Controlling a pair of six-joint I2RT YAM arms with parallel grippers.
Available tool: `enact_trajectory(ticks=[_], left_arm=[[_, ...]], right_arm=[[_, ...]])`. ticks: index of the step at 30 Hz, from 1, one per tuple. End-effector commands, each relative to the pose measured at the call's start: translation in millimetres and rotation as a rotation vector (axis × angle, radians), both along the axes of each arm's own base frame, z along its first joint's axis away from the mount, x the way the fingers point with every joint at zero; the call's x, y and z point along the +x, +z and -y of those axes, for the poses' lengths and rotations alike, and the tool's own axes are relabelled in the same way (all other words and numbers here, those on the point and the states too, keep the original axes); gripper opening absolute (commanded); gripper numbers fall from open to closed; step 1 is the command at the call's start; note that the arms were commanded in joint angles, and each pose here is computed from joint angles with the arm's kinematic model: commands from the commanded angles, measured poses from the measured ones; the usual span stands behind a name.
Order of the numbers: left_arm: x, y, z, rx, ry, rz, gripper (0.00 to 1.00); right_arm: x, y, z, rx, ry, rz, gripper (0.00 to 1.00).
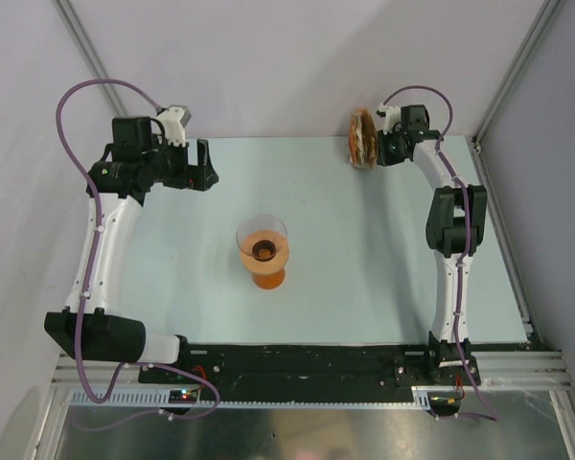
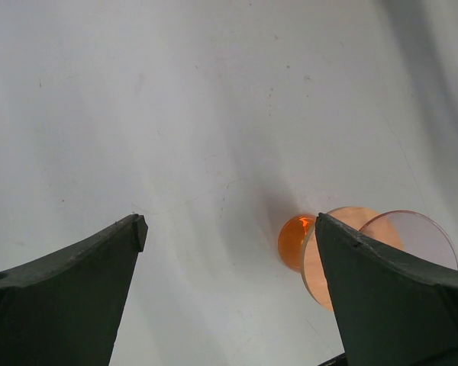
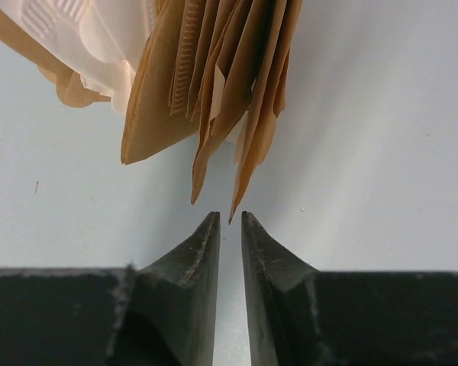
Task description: Place the coffee filter in the dripper
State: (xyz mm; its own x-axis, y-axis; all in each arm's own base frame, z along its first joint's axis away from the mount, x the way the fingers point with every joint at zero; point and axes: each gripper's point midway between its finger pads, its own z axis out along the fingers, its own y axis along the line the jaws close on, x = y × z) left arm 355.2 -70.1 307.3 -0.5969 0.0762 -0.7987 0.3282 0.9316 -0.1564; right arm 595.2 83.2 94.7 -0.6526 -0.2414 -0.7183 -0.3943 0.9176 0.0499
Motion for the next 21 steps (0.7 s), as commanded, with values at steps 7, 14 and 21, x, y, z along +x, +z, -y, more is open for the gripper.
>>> enact_trajectory(ticks=[7,14,21], left_arm=[[-3,15,-1,-0.018,-0.001,0.044,1.0],[-3,13,-1,-0.02,0.002,0.038,1.0],[-3,10,-1,-0.023,0.002,0.027,1.0]], right_arm=[[11,59,-1,0.021,0.005,0.131,0.01],[3,71,0,0.031,0.011,0.145,0.0],[-13,76,-1,0.03,0.029,0.143,0.0]])
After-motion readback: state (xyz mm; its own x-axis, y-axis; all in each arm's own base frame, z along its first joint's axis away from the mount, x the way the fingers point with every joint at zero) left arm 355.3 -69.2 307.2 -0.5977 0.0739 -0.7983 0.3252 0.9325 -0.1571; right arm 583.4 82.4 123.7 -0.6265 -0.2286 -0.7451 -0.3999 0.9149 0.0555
